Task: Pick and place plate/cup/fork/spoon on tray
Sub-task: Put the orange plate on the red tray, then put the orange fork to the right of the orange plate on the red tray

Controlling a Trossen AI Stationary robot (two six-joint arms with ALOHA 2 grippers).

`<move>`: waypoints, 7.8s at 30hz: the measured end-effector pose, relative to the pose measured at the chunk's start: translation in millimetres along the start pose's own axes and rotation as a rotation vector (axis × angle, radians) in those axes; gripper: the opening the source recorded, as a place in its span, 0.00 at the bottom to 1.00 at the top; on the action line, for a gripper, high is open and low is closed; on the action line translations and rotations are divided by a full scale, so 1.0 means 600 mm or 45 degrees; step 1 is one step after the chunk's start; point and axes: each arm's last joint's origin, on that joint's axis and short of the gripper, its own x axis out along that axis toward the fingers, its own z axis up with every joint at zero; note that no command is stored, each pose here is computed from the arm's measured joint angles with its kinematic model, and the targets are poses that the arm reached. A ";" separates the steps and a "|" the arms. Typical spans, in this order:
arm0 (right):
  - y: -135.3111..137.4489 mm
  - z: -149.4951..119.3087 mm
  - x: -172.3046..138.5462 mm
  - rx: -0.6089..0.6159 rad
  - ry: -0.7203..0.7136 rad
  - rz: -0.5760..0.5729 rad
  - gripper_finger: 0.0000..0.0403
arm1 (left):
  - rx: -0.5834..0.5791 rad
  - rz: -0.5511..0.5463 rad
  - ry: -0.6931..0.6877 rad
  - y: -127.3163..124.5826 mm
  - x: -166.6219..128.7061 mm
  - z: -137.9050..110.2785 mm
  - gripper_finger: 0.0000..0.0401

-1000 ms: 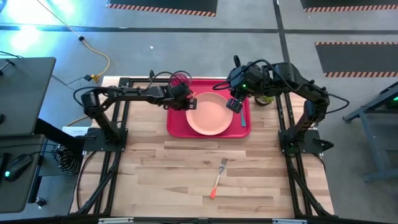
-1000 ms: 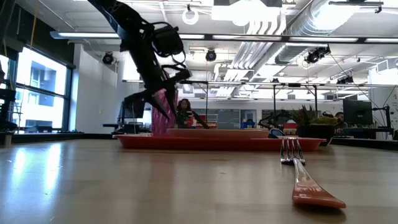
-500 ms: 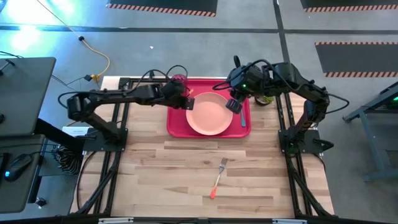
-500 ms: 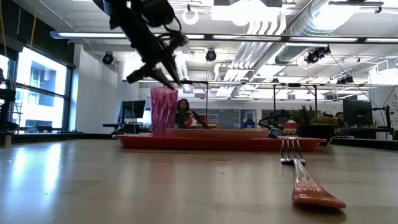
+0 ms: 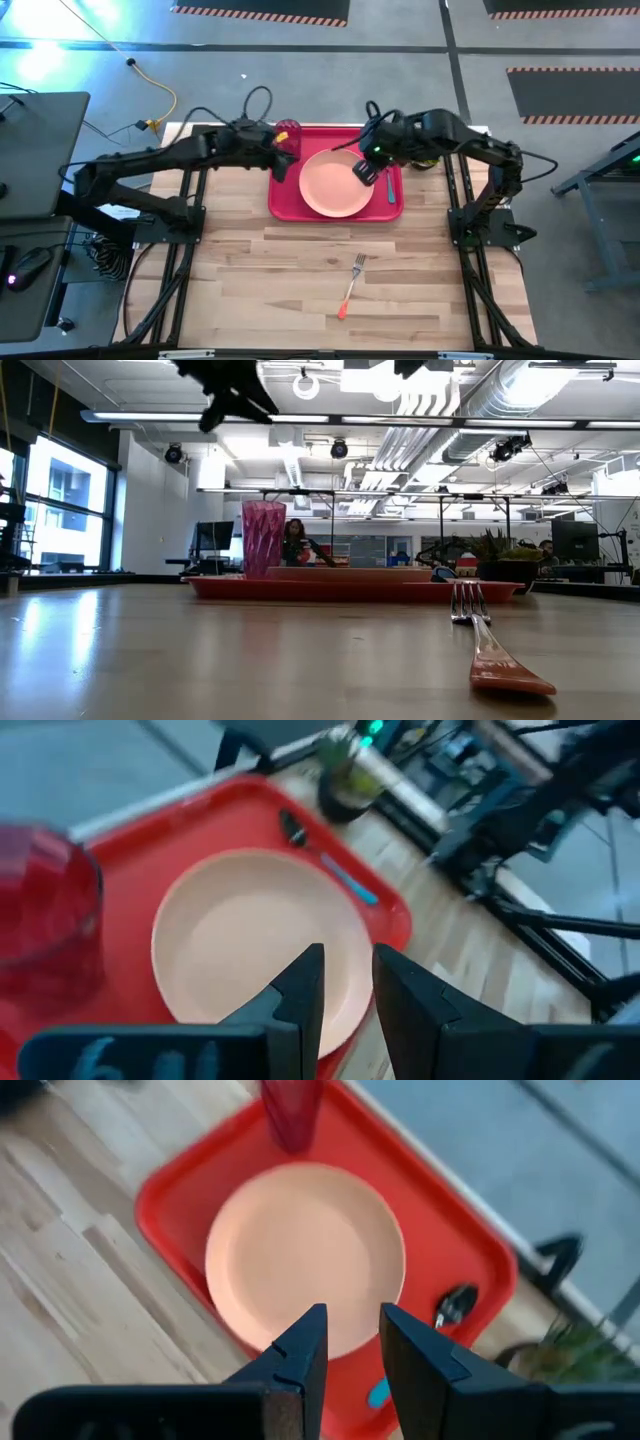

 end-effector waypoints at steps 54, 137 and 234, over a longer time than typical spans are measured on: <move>-0.015 -0.194 0.379 0.368 0.609 -0.020 0.22 | 0.509 0.093 -0.204 0.007 -0.120 0.008 0.19; 0.001 -0.175 0.424 0.522 0.561 0.024 0.22 | 0.518 0.154 -0.221 0.010 -0.121 0.009 0.19; 0.309 -0.397 0.330 1.328 0.635 -0.133 0.04 | 0.520 0.174 -0.138 0.014 -0.120 0.000 0.19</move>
